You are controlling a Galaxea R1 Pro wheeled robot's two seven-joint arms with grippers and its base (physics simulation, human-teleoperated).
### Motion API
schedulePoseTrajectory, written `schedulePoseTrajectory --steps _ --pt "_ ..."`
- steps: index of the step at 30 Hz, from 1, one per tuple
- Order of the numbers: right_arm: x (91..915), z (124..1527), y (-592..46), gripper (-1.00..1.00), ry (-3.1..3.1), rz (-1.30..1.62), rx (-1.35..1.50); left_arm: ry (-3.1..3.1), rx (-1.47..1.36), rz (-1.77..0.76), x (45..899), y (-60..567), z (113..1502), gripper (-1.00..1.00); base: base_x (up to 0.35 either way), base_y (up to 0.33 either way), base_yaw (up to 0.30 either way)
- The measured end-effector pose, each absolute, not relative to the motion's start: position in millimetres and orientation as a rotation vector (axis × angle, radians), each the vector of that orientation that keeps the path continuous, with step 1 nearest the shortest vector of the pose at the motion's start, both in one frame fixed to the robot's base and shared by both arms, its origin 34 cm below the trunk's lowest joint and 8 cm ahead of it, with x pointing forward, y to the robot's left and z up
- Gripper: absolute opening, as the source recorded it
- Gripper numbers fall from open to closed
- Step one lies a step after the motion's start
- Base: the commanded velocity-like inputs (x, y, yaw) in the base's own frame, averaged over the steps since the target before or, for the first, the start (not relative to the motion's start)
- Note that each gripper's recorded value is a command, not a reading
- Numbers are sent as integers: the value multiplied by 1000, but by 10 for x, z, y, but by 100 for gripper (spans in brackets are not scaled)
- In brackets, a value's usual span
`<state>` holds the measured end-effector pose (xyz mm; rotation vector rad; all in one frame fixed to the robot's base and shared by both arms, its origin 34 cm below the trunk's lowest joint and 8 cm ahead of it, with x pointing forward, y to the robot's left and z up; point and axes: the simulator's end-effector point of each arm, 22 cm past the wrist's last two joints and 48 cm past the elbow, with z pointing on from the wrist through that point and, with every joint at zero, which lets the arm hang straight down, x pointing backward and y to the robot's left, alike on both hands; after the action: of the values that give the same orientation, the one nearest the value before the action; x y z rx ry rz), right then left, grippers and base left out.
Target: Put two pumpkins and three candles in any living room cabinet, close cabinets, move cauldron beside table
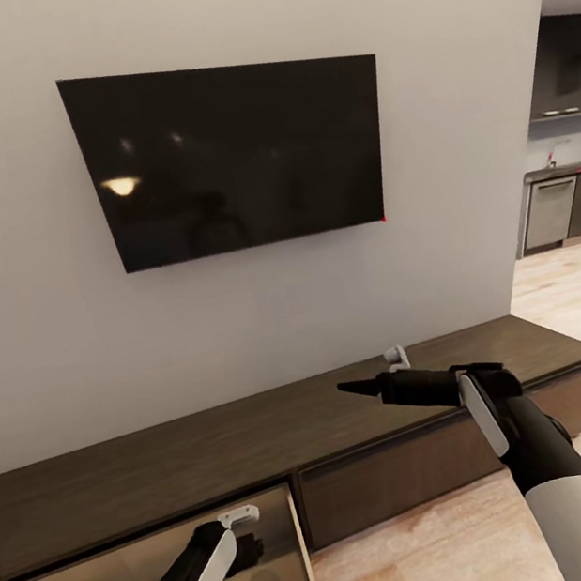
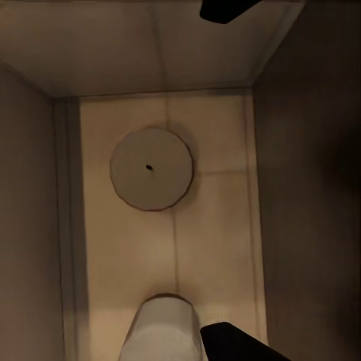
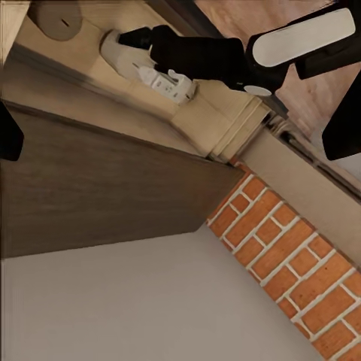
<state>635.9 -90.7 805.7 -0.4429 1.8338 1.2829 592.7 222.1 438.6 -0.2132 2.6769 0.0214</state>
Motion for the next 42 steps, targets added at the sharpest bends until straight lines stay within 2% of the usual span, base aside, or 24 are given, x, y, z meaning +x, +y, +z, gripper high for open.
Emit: schedulePoseTrajectory --steps 42 --pt "6594 8415 -919 100 1922 1320 -369 2661 -338 101 6098 3008 5280 100 -60 38 0"
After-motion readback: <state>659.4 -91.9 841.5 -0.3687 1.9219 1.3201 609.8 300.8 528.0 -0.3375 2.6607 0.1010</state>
